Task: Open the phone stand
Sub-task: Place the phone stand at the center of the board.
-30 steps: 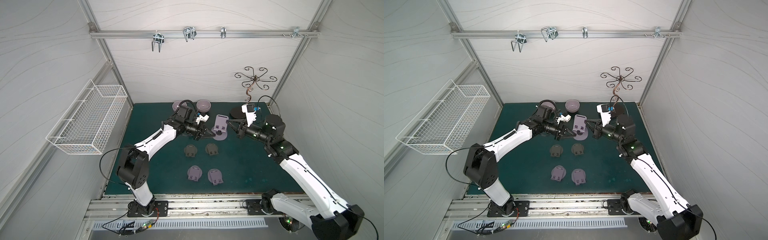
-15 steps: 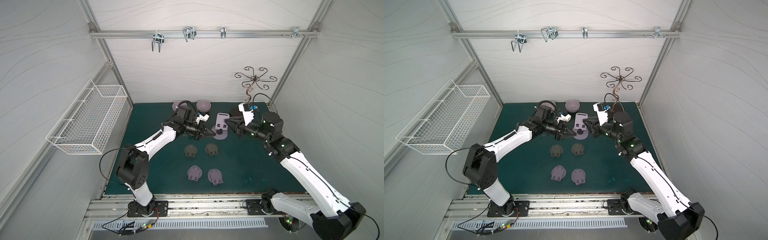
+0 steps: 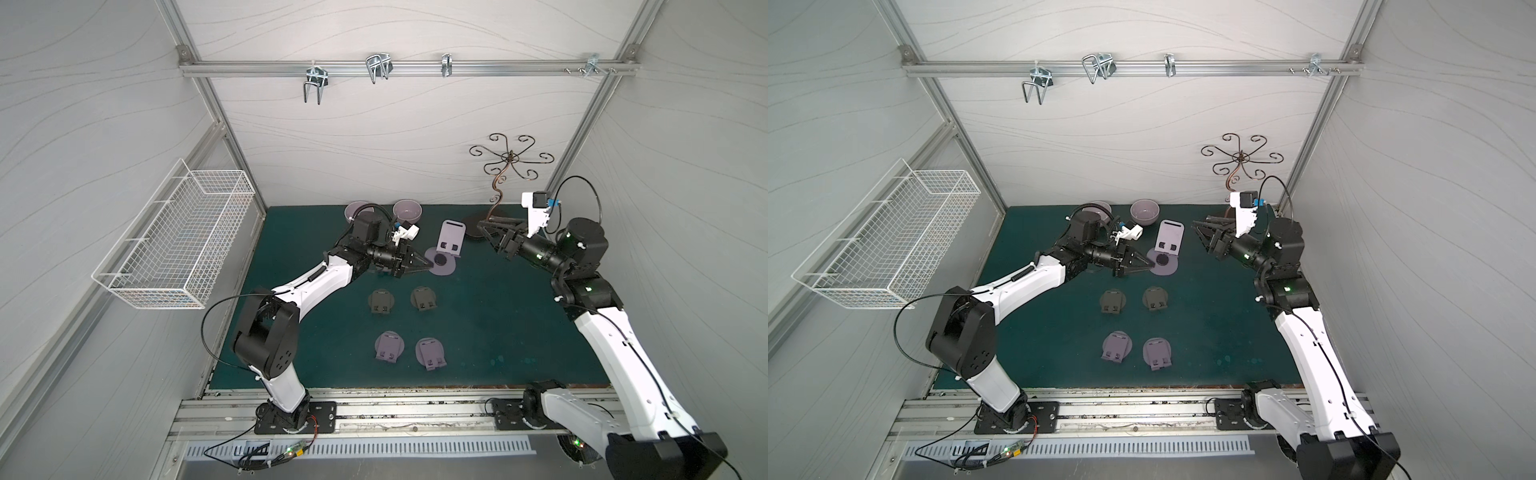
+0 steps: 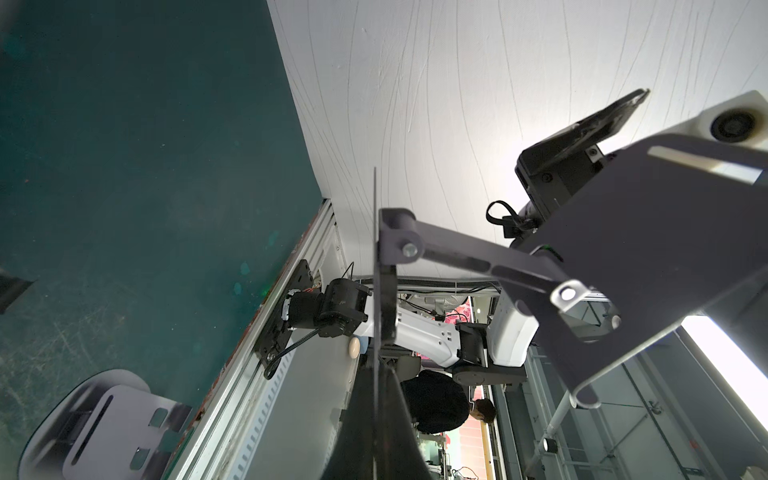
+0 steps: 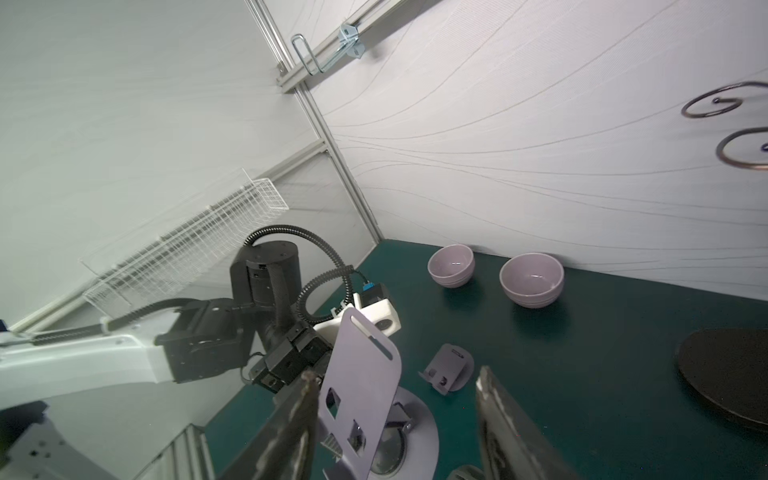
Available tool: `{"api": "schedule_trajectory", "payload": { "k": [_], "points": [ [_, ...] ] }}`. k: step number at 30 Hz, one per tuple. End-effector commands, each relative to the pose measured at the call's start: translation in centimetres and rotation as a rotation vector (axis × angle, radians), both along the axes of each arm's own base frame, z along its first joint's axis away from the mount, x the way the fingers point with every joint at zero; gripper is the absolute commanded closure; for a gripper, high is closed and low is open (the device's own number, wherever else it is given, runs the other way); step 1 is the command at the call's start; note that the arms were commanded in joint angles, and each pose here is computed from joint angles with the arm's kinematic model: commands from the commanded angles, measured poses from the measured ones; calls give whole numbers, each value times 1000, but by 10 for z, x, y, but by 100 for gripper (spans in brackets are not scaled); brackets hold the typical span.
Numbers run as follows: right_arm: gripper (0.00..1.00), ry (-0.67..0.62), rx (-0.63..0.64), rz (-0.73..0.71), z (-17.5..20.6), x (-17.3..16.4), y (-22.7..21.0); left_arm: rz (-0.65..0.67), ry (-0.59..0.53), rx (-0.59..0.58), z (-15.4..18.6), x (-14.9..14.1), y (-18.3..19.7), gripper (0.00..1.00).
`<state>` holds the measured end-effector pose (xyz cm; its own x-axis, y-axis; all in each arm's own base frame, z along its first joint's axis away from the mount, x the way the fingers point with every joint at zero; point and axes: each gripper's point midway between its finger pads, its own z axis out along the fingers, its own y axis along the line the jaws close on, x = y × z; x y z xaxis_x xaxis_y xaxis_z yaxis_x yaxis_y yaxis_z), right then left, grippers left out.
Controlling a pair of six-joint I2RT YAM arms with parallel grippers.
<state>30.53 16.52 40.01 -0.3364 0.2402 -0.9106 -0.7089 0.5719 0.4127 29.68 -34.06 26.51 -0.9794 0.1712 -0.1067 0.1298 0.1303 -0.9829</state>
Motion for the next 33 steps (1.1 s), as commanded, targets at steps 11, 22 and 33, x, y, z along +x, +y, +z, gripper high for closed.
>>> {"api": "schedule_trajectory", "payload": {
  "k": [11,22,33],
  "points": [
    [48,180,89,441,-23,-17,64,-19,-65,-64,19,3,1,100],
    [100,175,72,503,-25,-14,83,-26,-57,-58,15,-1,3,100],
    [100,178,50,528,-50,9,93,279,54,28,-16,62,64,64]
  ]
}}
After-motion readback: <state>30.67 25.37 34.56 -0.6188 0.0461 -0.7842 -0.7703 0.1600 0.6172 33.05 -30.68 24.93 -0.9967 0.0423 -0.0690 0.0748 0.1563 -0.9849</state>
